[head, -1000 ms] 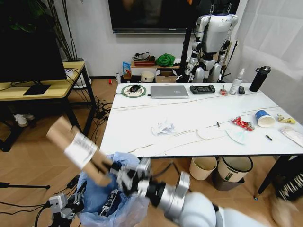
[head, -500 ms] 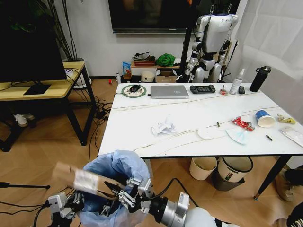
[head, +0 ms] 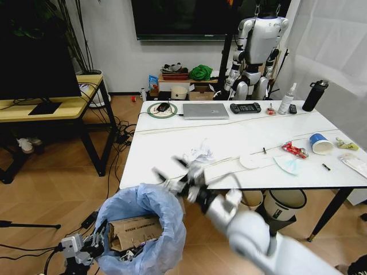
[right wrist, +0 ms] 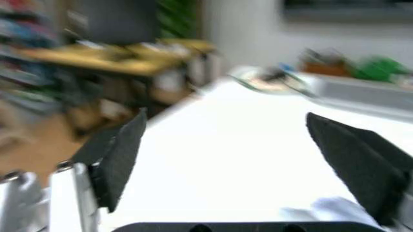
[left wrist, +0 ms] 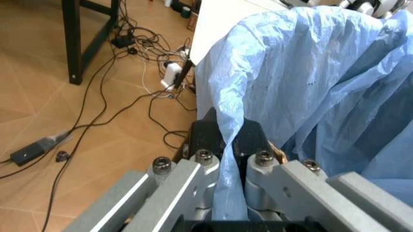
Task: Pick up the trash bin and place the trash from the table into it.
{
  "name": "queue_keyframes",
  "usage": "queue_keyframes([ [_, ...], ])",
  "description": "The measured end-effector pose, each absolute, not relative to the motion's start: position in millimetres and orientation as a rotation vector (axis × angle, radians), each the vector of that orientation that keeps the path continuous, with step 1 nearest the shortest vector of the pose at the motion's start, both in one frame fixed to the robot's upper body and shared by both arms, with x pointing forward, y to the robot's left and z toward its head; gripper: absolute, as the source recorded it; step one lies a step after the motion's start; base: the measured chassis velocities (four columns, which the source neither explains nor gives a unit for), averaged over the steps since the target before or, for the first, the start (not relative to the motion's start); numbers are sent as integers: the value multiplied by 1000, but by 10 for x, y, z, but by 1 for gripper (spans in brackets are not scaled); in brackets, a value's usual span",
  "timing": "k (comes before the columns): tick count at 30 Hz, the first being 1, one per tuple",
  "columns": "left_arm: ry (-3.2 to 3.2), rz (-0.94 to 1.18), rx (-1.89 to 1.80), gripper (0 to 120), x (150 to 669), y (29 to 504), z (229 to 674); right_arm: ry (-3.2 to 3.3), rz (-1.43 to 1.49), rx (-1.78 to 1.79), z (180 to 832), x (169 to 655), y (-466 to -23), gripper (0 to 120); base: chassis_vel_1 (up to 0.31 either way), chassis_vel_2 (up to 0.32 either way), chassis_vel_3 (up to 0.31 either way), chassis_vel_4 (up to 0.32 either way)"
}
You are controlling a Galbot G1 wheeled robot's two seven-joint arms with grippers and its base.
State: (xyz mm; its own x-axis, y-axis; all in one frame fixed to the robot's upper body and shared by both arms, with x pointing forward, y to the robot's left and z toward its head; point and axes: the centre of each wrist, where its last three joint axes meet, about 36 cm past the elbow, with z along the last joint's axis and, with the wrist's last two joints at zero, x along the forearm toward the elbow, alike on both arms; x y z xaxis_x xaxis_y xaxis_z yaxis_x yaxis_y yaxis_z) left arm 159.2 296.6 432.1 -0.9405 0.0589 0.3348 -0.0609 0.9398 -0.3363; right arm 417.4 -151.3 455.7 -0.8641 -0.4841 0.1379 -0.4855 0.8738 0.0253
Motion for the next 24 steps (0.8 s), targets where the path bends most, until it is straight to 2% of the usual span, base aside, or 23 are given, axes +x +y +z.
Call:
queue_keyframes([
  [8, -2754, 489, -4, 0, 1582, 2964, 4312, -2859, -59, 486, 4594, 4919, -1789, 100, 0, 0, 0, 0],
  [12, -2754, 487, -8, 0, 1573, 2965, 4310, -2720, -274, 476, 4613, 5209, -1924, 100, 0, 0, 0, 0],
  [16, -2755, 487, -11, 0, 1573, 2962, 4309, -2620, -386, 484, 4553, 5292, -1878, 100, 0, 0, 0, 0],
  [22, -2756, 484, -13, 0, 1575, 2961, 4312, -2564, -375, 462, 4317, 5331, -1820, 100, 0, 0, 0, 0],
  [24, -2756, 483, -16, 0, 1569, 2961, 4314, -2555, -355, 443, 4211, 5348, -1803, 97, 0, 0, 0, 0],
])
